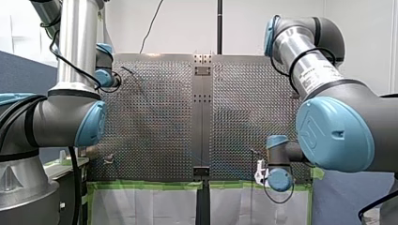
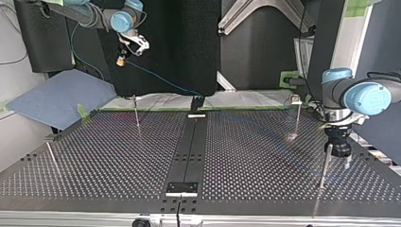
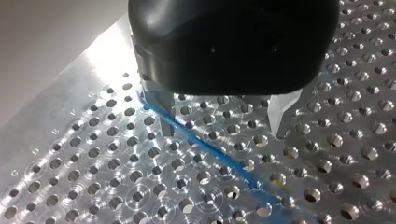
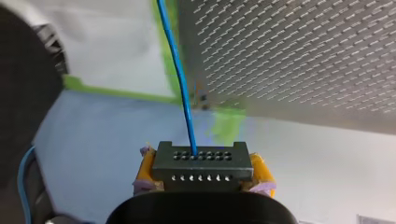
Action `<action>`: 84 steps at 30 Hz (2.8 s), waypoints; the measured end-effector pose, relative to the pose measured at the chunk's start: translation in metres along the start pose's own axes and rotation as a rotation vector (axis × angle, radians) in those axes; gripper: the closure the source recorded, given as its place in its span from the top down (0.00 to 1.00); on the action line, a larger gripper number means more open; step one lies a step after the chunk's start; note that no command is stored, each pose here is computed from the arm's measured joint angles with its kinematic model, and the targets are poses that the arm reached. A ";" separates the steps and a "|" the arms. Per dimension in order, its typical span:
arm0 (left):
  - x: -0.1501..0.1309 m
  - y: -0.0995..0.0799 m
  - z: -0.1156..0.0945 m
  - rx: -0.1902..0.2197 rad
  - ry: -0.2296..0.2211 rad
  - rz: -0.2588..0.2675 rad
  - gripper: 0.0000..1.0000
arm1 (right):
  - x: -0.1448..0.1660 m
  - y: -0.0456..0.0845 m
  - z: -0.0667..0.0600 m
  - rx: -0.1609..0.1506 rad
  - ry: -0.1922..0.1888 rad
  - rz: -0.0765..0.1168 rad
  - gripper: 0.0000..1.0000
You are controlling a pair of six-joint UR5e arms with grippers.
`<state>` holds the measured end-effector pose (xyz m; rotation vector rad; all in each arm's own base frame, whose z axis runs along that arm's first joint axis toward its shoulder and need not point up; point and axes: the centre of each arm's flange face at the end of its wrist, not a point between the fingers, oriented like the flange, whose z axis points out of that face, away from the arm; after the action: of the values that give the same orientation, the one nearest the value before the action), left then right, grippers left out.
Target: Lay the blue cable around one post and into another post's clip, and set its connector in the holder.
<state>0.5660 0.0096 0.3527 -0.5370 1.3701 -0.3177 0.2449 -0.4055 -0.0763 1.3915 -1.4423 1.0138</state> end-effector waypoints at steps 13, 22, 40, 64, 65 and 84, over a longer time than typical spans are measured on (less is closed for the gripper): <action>0.000 0.000 0.000 0.000 0.000 -0.001 1.00 | 0.000 0.034 0.032 0.012 0.063 0.077 0.00; 0.000 0.000 0.000 0.001 0.001 0.000 1.00 | -0.013 0.058 0.071 -0.013 0.043 0.112 0.00; 0.004 -0.006 -0.002 0.009 0.011 -0.001 1.00 | -0.027 0.127 0.142 -0.137 0.063 0.176 0.00; 0.036 -0.034 -0.025 0.005 0.167 -0.008 1.00 | -0.022 0.119 0.151 -0.027 0.082 0.153 0.00; 0.037 -0.036 -0.026 0.005 0.178 -0.004 1.00 | -0.022 0.118 0.151 -0.026 0.081 0.153 0.00; 0.049 -0.046 -0.088 -0.036 0.339 0.118 1.00 | -0.022 0.114 0.151 -0.019 0.082 0.155 0.00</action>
<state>0.4930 -0.0695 0.3269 -0.4428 1.7317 -0.2972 0.1236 -0.5378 -0.1399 1.2260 -1.5126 1.1388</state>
